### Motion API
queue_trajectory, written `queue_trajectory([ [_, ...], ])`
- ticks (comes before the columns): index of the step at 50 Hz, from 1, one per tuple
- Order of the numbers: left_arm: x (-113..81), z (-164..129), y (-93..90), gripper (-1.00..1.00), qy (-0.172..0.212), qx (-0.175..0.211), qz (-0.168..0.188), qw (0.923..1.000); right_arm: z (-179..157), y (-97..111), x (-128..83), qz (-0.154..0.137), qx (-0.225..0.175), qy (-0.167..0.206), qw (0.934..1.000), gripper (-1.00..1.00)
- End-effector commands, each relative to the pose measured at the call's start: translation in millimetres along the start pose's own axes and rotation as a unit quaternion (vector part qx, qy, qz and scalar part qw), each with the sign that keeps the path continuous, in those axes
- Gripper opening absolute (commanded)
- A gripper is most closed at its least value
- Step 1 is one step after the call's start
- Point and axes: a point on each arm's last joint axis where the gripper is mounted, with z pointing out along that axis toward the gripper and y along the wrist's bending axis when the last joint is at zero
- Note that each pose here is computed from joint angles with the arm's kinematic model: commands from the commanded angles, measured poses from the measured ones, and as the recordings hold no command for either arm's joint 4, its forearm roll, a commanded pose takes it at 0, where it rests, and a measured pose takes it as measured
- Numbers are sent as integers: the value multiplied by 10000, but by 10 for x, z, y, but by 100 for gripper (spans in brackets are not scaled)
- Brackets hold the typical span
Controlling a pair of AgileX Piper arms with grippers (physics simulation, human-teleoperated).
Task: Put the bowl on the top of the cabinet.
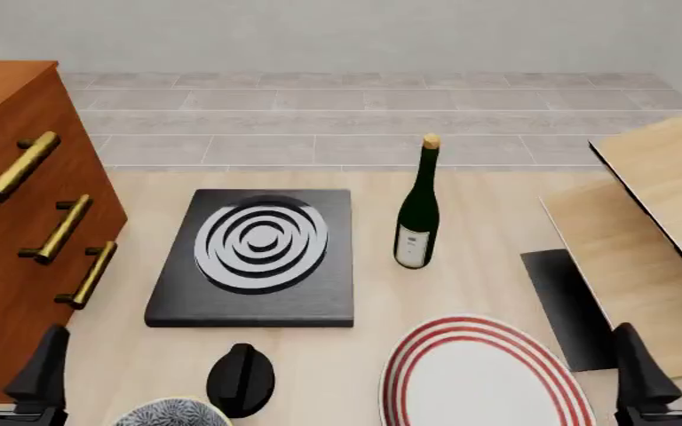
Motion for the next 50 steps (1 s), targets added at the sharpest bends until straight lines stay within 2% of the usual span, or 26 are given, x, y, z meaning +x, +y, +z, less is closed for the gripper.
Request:
queue_trajectory([
  [1,3,1,8,100,24,-72,135,9999,3,0,-7,0,2,2,10000,100],
  [3,17,9,-3,100,135,25,116,9998,3,0,-7,-1,1,3,10000,100],
  [4,-12,-1,-8,100,-42,71,237,9997,3,0,-7,0,-1,4,10000,100],
  [6,20,13,0,100,150,-1,154,9998,3,0,-7,-1,1,4,10000,100],
  [22,-5,-2,13,100,38,-117,239,9996,3,0,-7,0,1,3,10000,100],
  [38,-102,-14,-16,100,43,160,508,9986,3,0,-7,-1,0,3,10000,100],
  [50,-261,-59,-23,100,392,276,517,9975,3,0,-7,0,-1,3,10000,100],
])
